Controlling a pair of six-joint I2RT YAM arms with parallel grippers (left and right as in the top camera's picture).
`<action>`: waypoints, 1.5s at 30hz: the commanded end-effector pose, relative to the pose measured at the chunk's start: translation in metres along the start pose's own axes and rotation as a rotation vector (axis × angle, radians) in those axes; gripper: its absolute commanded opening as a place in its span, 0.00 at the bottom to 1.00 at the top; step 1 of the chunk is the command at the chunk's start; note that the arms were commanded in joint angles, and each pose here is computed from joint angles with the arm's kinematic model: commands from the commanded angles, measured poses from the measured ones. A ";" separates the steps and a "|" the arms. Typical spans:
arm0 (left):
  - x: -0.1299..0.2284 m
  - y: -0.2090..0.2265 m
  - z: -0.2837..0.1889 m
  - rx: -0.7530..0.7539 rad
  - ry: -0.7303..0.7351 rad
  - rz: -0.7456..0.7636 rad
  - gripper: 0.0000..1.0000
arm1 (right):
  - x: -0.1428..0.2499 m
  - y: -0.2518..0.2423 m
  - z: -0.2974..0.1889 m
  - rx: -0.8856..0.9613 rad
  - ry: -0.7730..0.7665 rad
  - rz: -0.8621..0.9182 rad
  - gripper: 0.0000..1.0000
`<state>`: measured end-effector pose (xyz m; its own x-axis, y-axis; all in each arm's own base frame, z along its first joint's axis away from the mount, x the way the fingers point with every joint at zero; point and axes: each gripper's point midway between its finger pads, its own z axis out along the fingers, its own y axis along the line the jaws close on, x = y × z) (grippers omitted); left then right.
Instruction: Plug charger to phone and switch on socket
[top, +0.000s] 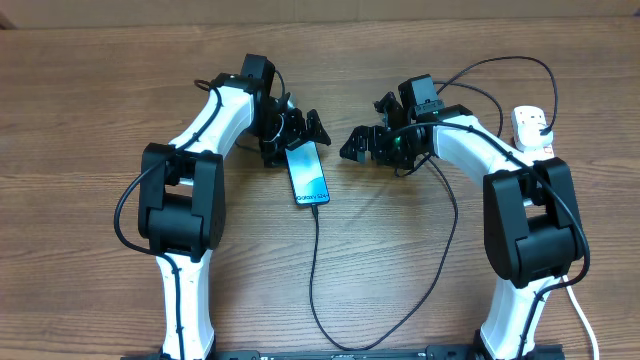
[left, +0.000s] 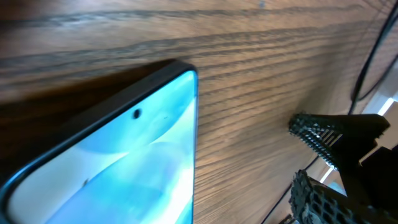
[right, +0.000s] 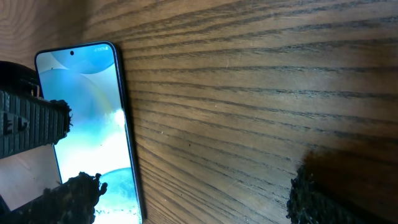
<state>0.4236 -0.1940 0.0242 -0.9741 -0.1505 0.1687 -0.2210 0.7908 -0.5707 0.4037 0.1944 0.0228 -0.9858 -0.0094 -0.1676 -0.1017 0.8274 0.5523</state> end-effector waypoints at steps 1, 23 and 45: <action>-0.002 0.065 0.020 -0.246 -0.015 -0.093 1.00 | 0.015 -0.038 0.013 0.140 0.038 0.040 1.00; 0.004 0.080 0.013 -0.338 -0.005 -0.111 1.00 | 0.016 -0.038 0.013 0.141 0.041 0.041 1.00; -0.012 0.026 -0.178 -0.729 -0.257 -0.019 1.00 | 0.013 -0.038 0.014 0.138 0.032 0.036 1.00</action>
<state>0.4236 -0.0697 0.1158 -0.9701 -0.2397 0.0376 -0.2328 0.9632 0.1341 0.4044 0.1944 0.0233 -0.9853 -0.0091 -0.1704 -0.1030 0.8276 0.5517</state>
